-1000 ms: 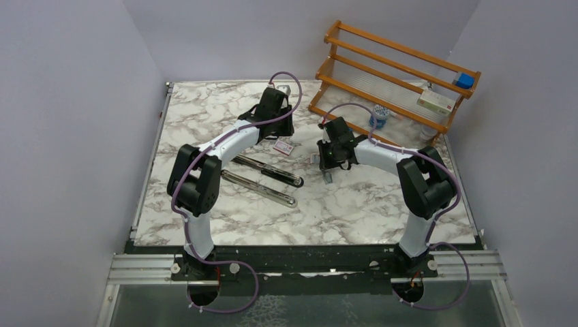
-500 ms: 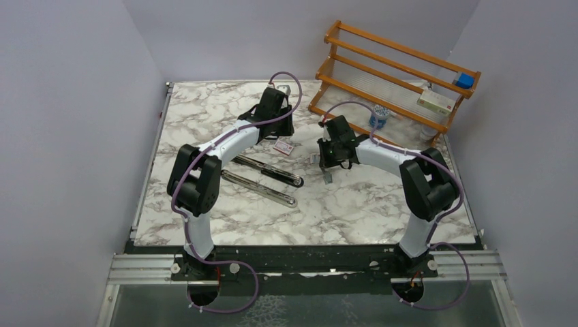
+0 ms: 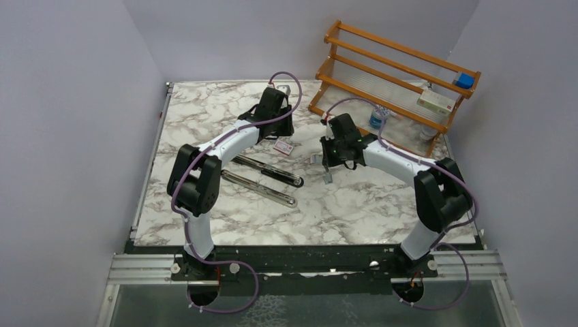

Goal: Load the staples into the stapler

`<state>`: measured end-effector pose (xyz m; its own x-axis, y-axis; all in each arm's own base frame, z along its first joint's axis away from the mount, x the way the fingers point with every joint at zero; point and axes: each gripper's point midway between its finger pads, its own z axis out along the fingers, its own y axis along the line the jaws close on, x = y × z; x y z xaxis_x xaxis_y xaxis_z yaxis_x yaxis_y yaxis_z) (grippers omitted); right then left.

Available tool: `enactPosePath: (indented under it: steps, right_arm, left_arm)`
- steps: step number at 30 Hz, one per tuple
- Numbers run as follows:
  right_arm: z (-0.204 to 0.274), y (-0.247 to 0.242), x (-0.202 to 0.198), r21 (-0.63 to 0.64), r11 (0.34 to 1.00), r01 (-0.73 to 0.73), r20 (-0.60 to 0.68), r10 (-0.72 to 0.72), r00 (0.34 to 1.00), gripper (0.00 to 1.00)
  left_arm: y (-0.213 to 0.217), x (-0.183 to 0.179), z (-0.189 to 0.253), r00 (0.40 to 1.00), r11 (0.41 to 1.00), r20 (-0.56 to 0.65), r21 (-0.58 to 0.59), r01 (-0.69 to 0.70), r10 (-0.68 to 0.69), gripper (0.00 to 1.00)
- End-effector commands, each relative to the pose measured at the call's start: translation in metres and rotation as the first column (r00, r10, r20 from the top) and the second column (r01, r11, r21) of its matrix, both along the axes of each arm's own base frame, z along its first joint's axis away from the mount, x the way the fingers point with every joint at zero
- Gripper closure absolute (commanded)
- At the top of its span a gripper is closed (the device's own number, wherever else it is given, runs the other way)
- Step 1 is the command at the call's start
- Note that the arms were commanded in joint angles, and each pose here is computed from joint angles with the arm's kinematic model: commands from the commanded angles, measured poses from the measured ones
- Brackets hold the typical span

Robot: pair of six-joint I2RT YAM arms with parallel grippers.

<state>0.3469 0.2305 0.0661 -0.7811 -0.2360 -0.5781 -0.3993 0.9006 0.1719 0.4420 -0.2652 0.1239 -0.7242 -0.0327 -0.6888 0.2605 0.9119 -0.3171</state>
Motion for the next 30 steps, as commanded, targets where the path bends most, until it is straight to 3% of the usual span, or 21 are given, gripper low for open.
enactPosePath:
  steps: [1,7,12,20,30]
  right_arm:
    - [0.007,-0.021,-0.029,-0.081,0.997,-0.006,-0.001,0.005,1.0,0.87]
    - [0.002,-0.026,-0.065,-0.141,0.99,-0.014,-0.023,0.011,1.0,0.87]
    - [-0.003,-0.03,-0.081,-0.252,0.968,0.001,0.04,0.009,0.999,0.87]
    - [0.006,-0.034,-0.09,-0.426,0.902,0.075,0.227,0.026,0.974,0.87]
    - [-0.014,-0.014,-0.091,-0.583,0.811,0.042,0.285,0.155,0.946,0.87]
  left_arm:
    - [0.001,0.002,0.002,1.0,1.0,0.004,-0.009,0.003,-0.003,0.67]
    - [0.002,0.003,0.002,1.0,1.0,0.003,-0.011,0.001,-0.001,0.67]
    - [0.006,0.005,0.007,1.0,1.0,0.018,0.001,-0.007,0.007,0.67]
    - [0.052,0.025,0.03,0.991,0.993,0.065,-0.001,-0.12,0.12,0.66]
    - [0.068,0.031,0.031,0.986,0.988,0.057,-0.016,-0.153,0.154,0.66]
